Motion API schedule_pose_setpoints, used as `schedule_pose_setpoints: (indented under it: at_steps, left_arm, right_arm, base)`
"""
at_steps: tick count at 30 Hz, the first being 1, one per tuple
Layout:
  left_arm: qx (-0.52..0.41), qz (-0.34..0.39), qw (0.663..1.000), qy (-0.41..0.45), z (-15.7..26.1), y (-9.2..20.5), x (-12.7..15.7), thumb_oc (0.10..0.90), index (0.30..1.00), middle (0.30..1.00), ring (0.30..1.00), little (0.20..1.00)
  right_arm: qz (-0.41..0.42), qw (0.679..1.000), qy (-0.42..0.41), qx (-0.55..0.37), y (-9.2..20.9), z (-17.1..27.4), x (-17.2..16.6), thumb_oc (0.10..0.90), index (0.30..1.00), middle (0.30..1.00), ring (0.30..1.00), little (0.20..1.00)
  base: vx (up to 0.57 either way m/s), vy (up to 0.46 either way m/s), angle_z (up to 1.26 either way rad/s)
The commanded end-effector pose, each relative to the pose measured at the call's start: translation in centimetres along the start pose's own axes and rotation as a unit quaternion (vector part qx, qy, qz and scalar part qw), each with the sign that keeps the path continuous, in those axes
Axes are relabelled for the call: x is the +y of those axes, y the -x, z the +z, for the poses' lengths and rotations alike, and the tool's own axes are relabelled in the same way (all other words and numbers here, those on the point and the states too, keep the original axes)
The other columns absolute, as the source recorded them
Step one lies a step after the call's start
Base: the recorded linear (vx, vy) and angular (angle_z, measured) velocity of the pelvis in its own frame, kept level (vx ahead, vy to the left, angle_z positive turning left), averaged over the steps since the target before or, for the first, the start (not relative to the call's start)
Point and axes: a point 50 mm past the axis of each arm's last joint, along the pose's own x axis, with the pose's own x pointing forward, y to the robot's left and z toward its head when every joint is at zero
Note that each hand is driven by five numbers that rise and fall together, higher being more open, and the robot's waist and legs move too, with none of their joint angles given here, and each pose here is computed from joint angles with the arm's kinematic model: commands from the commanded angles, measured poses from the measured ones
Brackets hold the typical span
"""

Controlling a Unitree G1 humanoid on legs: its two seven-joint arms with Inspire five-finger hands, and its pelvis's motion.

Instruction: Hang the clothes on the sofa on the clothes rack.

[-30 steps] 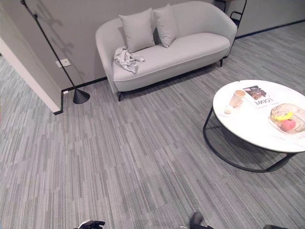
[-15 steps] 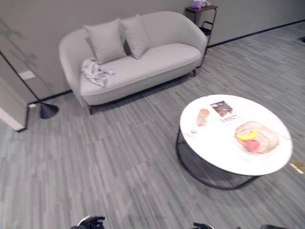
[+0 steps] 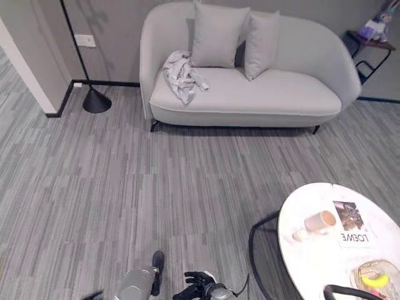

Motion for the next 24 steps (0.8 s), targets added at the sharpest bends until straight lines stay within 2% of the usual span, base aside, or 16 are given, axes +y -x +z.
schedule_pose_setpoints:
  at_steps: [1, 3, 4, 6, 9, 14, 17, 22, 24]
  left_arm:
    - [-0.070, -0.040, 0.990, -0.117, 3.1, 0.0, -2.2, 0.800, 0.900, 0.900, 0.900, 0.900]
    - [-0.125, -0.040, 0.971, -0.202, 6.2, 0.2, -2.9, 0.800, 0.900, 0.900, 0.900, 0.900]
    - [-0.139, -0.039, 0.966, -0.213, 7.1, 0.3, -3.1, 0.800, 0.900, 0.900, 0.900, 0.900]
    - [-0.149, -0.037, 0.963, -0.222, 7.9, 0.4, -3.1, 0.800, 0.900, 0.900, 0.900, 0.900]
    - [-0.203, -0.041, 0.955, -0.215, 11.3, 1.2, -4.5, 0.800, 0.900, 0.900, 0.900, 0.900]
    - [-0.256, -0.059, 0.942, -0.210, 13.6, 2.1, -6.7, 0.800, 0.900, 0.900, 0.900, 0.900]
    - [-0.226, -0.072, 0.949, -0.208, 11.9, 1.7, -7.2, 0.800, 0.900, 0.900, 0.900, 0.900]
    - [-0.160, -0.065, 0.969, -0.179, 8.6, 0.8, -6.1, 0.800, 0.900, 0.900, 0.900, 0.900]
    - [-0.123, -0.052, 0.978, -0.160, 6.8, 0.4, -4.8, 0.800, 0.900, 0.900, 0.900, 0.900]
  right_arm:
    - [-0.067, 0.997, -0.023, 0.022, 1.2, -2.1, -5.2, 0.800, 0.900, 0.900, 0.900, 0.900]
    - [-0.089, 0.996, -0.014, 0.010, 1.4, -1.0, -6.4, 0.800, 0.900, 0.900, 0.900, 0.900]
    - [-0.097, 0.995, -0.009, 0.003, 1.4, -0.5, -6.8, 0.800, 0.900, 0.900, 0.900, 0.900]
    - [-0.102, 0.995, -0.008, -0.009, 1.4, 0.2, -7.1, 0.800, 0.900, 0.900, 0.900, 0.900]
    - [-0.102, 0.993, 0.008, -0.065, 1.3, 3.1, -6.8, 0.800, 0.900, 0.900, 0.900, 0.900]
    - [-0.121, 0.988, 0.000, -0.097, 1.6, 4.5, -7.7, 0.800, 0.900, 0.900, 0.900, 0.900]
    - [-0.132, 0.987, -0.051, -0.075, 2.0, 2.5, -8.6, 0.800, 0.900, 0.900, 0.900, 0.900]
    - [-0.126, 0.990, -0.055, -0.041, 2.0, 0.4, -8.3, 0.800, 0.900, 0.900, 0.900, 0.900]
    - [-0.123, 0.991, -0.044, -0.024, 2.0, -0.3, -8.4, 0.800, 0.900, 0.900, 0.900, 0.900]
  base:
    - [0.41, 0.459, 0.13]
    - [0.51, 0.633, -0.11]
    - [0.36, 0.459, -0.15]
    - [0.26, 0.272, 0.25]
    - [0.46, 0.211, 0.17]
    - [0.38, -0.095, 0.31]
    - [0.68, -0.091, 0.67]
    - [0.59, -0.118, 0.65]
    - [0.51, -0.258, 0.92]
